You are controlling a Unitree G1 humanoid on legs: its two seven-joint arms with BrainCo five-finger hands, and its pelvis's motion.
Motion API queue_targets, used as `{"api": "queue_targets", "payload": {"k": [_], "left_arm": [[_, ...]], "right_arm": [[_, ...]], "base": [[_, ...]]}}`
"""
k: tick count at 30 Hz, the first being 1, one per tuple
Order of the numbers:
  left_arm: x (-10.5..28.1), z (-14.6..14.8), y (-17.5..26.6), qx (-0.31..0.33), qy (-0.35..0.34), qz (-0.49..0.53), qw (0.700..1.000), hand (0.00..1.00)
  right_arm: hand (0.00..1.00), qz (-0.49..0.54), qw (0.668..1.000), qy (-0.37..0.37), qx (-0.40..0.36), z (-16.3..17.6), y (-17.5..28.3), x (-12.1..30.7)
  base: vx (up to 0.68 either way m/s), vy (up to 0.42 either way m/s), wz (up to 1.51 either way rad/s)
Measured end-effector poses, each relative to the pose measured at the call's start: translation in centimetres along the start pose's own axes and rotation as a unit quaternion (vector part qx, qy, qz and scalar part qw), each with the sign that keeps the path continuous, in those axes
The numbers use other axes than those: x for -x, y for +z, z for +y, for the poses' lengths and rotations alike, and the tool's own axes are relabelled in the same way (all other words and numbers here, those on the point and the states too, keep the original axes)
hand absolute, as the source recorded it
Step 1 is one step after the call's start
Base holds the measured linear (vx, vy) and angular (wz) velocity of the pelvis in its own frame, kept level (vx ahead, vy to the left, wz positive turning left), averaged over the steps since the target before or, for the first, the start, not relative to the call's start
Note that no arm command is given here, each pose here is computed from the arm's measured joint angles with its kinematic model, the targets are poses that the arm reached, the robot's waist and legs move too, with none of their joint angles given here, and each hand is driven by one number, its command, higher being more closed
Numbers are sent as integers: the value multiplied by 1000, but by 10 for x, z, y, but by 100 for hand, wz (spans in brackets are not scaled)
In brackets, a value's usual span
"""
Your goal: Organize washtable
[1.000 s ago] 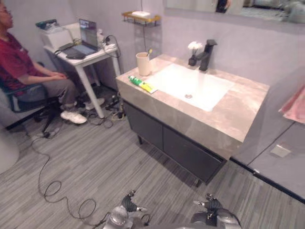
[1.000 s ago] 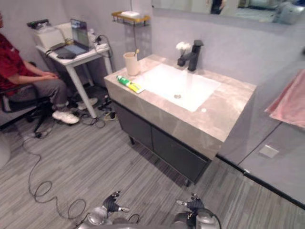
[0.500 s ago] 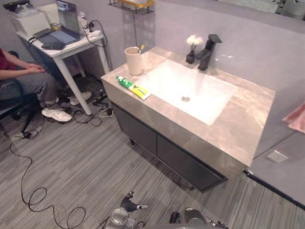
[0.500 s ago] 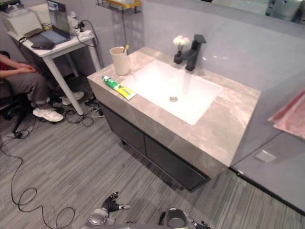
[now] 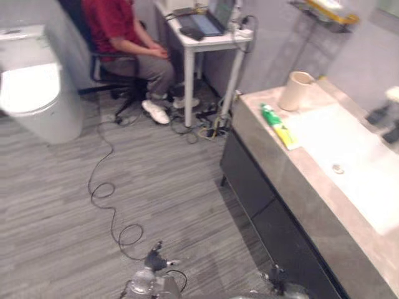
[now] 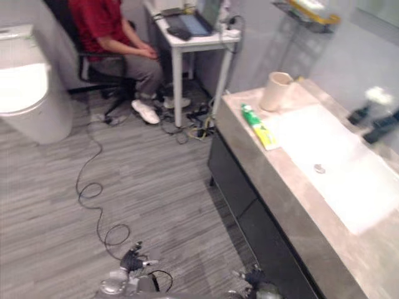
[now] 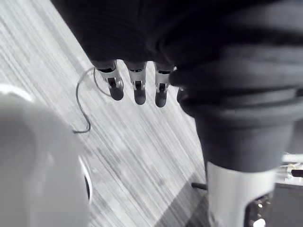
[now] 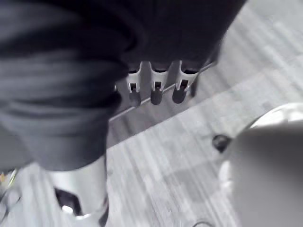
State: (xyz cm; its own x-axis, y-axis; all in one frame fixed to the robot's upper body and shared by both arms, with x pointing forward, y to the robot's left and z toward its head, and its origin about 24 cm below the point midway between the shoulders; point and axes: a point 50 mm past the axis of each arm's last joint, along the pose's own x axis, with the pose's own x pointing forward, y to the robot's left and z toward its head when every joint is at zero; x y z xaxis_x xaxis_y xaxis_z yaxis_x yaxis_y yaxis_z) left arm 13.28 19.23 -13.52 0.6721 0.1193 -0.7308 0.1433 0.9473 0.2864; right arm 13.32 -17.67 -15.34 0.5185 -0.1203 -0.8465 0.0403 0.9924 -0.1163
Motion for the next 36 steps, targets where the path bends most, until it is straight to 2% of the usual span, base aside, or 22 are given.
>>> {"api": "queue_targets", "payload": {"k": [4, 7, 13, 20, 24, 27, 31, 36], "left_arm": [[-1, -15, 5, -49, -41, -10, 998, 0], [-2, -31, 10, -80, -72, -20, 994, 0], [-1, -44, 12, -89, -94, -25, 991, 0], [-1, -45, 11, -88, -95, -28, 991, 0], [-4, -28, 14, -89, -72, -33, 993, 0], [-4, -32, 17, -69, -69, -38, 995, 0], [-4, -32, 16, -58, -65, -37, 996, 0], [-4, -23, 7, -54, -44, -17, 997, 0]], "right_arm": [[0, -57, 996, 48, 54, 32, 39, -5], [0, -66, 987, 81, 120, 50, 44, -3], [0, -57, 977, 110, 171, 61, 35, -1], [0, -46, 963, 125, 235, 55, 26, -1], [0, -41, 961, 140, 235, 62, 17, 1], [0, -25, 964, 118, 239, 40, 10, -1], [0, -1, 982, 75, 176, 17, -4, 0], [0, 4, 990, 52, 131, 7, -9, 1]], "base": [[55, 54, 9], [7, -21, 5], [-17, -16, -1], [-72, 15, 51], [-115, -71, 123], [-143, -39, 100], [-134, 10, 36], [63, 54, -13]]}}
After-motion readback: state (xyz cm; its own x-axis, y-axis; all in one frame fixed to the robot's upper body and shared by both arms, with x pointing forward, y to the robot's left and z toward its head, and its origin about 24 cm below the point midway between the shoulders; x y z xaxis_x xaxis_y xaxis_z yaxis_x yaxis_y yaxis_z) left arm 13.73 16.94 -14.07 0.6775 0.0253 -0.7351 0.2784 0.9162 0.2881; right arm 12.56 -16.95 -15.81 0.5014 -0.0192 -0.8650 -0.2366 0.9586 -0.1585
